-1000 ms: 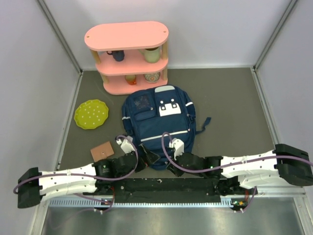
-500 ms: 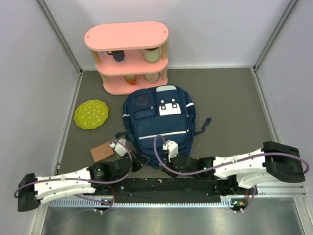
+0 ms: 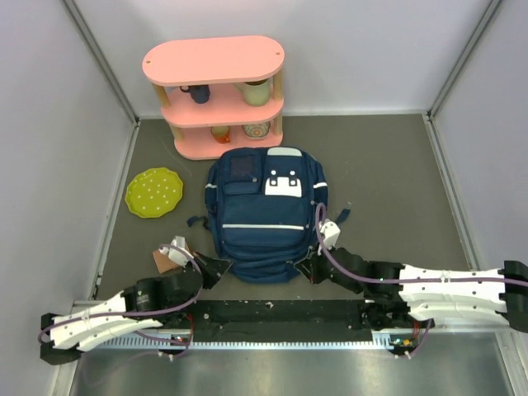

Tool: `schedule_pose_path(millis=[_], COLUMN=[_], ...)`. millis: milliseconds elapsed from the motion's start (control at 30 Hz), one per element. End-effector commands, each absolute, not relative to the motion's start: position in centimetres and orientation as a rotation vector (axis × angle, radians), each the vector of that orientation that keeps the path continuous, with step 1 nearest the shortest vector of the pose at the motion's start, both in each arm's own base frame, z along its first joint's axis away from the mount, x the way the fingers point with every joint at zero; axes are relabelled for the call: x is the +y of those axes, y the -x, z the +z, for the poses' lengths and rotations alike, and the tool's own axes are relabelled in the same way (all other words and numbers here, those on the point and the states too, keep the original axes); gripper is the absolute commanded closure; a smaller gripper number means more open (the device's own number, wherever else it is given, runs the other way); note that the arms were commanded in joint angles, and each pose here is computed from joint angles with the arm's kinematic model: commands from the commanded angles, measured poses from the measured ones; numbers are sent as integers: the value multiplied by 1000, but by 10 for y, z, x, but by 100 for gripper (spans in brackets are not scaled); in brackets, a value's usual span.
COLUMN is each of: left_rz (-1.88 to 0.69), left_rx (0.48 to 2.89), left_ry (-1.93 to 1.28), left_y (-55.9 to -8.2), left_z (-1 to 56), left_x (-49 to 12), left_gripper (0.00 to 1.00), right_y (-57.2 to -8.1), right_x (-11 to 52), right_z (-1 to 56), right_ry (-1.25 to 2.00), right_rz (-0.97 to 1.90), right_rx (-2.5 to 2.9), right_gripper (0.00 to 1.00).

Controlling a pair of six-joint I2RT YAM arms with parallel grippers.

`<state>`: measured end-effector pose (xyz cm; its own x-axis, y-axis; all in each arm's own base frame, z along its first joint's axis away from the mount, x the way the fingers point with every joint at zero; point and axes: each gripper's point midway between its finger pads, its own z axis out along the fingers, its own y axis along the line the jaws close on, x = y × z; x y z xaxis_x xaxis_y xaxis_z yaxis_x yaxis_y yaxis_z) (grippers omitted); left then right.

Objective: Pack the student bag
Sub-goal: Zip the student bag at the center of the board.

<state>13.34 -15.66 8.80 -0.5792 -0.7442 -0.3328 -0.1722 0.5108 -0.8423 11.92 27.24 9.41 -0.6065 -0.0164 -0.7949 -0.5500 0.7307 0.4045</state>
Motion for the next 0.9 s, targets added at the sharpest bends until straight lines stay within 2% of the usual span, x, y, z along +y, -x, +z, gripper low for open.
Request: schedule_pose_path(millis=[0, 300, 633, 867], left_rz=[-847, -826, -813, -804], left_rx=[1930, 1914, 1912, 1917], left_ry=[806, 789, 795, 791], left_y=[-150, -151, -151, -151], left_z=[99, 112, 112, 109], left_x=[-113, -106, -102, -101], left_gripper=[100, 100, 100, 100], right_y=[-140, -166, -205, -237], right_x=[219, 181, 128, 129], right_z=[58, 29, 40, 78], right_ry=[313, -16, -328, -366], right_rz=[574, 453, 270, 345], right_rx=[2206, 2318, 2152, 1958], right_gripper=[100, 100, 100, 100])
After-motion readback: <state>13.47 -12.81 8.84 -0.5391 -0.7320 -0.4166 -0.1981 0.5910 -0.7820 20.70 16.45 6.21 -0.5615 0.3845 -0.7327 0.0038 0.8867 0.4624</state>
